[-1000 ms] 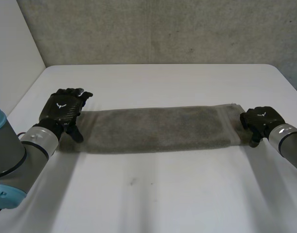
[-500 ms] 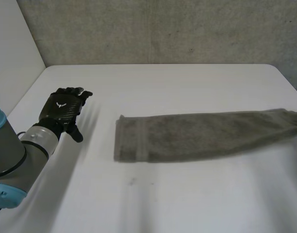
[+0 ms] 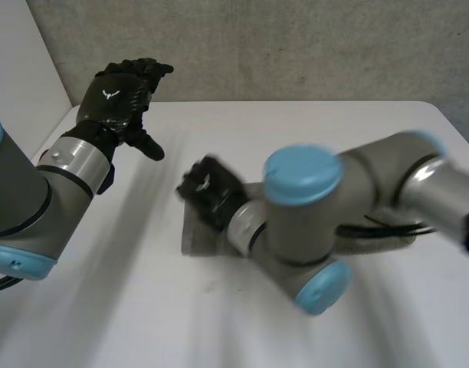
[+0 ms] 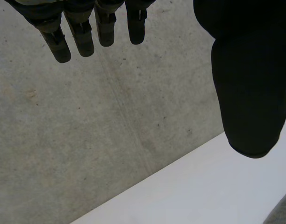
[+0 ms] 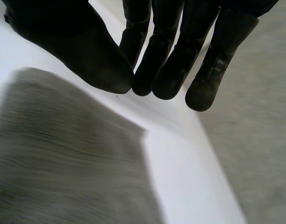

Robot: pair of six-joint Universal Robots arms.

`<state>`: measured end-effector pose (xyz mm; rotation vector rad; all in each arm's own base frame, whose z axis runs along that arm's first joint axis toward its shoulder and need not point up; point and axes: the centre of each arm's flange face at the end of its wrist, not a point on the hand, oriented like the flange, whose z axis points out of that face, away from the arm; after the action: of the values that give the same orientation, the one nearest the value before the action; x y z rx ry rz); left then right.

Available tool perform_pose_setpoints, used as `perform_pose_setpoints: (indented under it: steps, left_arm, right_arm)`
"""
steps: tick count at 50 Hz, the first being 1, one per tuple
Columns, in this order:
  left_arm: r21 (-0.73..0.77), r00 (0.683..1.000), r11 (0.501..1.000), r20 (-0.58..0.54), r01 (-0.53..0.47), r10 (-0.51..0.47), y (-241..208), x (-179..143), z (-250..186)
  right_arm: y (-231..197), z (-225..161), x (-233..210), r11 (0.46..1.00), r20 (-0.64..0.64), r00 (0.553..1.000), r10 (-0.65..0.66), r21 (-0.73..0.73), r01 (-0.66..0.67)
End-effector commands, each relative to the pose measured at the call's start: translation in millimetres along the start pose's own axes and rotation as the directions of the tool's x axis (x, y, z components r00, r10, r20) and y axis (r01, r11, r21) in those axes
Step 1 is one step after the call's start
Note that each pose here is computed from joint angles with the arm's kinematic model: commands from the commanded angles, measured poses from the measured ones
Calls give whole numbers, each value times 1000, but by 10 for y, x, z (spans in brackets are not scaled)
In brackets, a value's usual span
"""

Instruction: Fold the towel.

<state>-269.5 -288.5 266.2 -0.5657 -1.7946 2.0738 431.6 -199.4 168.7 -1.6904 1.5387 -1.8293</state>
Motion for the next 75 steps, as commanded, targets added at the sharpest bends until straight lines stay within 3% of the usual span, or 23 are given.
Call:
perform_pose_setpoints:
  steps: [1,8,10,11,12,13,15,16,18,19,20,21,23,30,37,51,59,64,66,69,70,72,75]
  left_arm:
    - [-25,1000,999,-2,26,-26,90,7,10]
    - [-40,1000,999,-2,28,-28,137,13,-8]
    - [-41,1000,999,-2,28,-28,141,13,-11]
    - [-41,1000,999,-2,28,-28,141,13,-11]
    - [-43,1000,999,-2,28,-29,144,14,-17]
    - [-44,1000,999,-2,29,-29,149,15,-19]
    - [-44,1000,999,-2,29,-29,152,15,-21]
    - [-46,1000,999,-4,29,-29,155,22,-25]
    - [-47,1000,998,-4,28,-28,163,23,-29]
    - [-47,1000,998,-4,28,-28,163,23,-29]
    - [-52,1000,998,-9,29,-29,178,42,-38]
    - [-55,1000,998,-12,26,-27,189,51,-46]
    - [-59,1000,998,-12,27,-28,207,53,-49]
    - [-80,999,996,-13,29,-30,278,62,-53]
    - [-91,999,995,-18,30,-32,322,77,-50]
    - [-100,999,995,-20,30,-32,354,85,-52]
    - [-99,999,995,-21,30,-32,353,91,-53]
    - [-98,999,995,-20,30,-32,348,89,-54]
    - [-97,999,995,-18,30,-31,343,83,-53]
    - [-85,999,996,-16,28,-29,296,74,-51]
    - [-85,999,996,-16,28,-29,296,74,-51]
    - [-76,999,997,-14,30,-31,261,66,-48]
    - [-65,999,997,-12,29,-30,217,58,-54]
  right_arm:
    - [128,32,-336,999,69,997,18,-36,-16]
    - [-126,-94,-21,997,-17,996,82,-4,-82]
    - [-46,-201,403,987,-167,976,142,-52,-152]
    - [-45,-202,405,987,-168,976,142,-52,-153]
    - [96,-262,712,976,-267,948,172,-85,-200]
    - [97,-263,715,976,-268,948,172,-86,-201]
    - [403,-365,1212,944,-434,872,227,-121,-307]
    - [404,-365,1214,944,-435,871,228,-121,-307]
    - [649,-414,1479,900,-521,792,320,-96,-426]
    - [651,-414,1480,899,-521,791,320,-95,-426]
    - [795,-431,1594,870,-554,747,368,-77,-486]
    - [797,-431,1596,870,-555,746,368,-77,-487]
    - [1087,-408,1707,818,-595,679,430,-62,-572]
    - [1429,-333,1690,751,-586,655,477,-114,-650]
    - [1739,-238,1704,680,-594,588,549,-92,-727]
    - [1898,-146,1604,665,-572,599,561,-119,-737]
    - [1858,-122,1677,700,-571,625,533,-117,-705]
    - [1659,-93,1707,765,-542,692,477,-132,-630]
    - [1284,-51,1671,820,-493,745,450,-101,-563]
    - [798,27,1480,857,-405,791,457,-36,-514]
    - [796,28,1479,857,-405,792,458,-35,-514]
    - [367,104,1159,878,-286,839,464,25,-477]
    - [223,123,989,882,-230,855,466,39,-470]
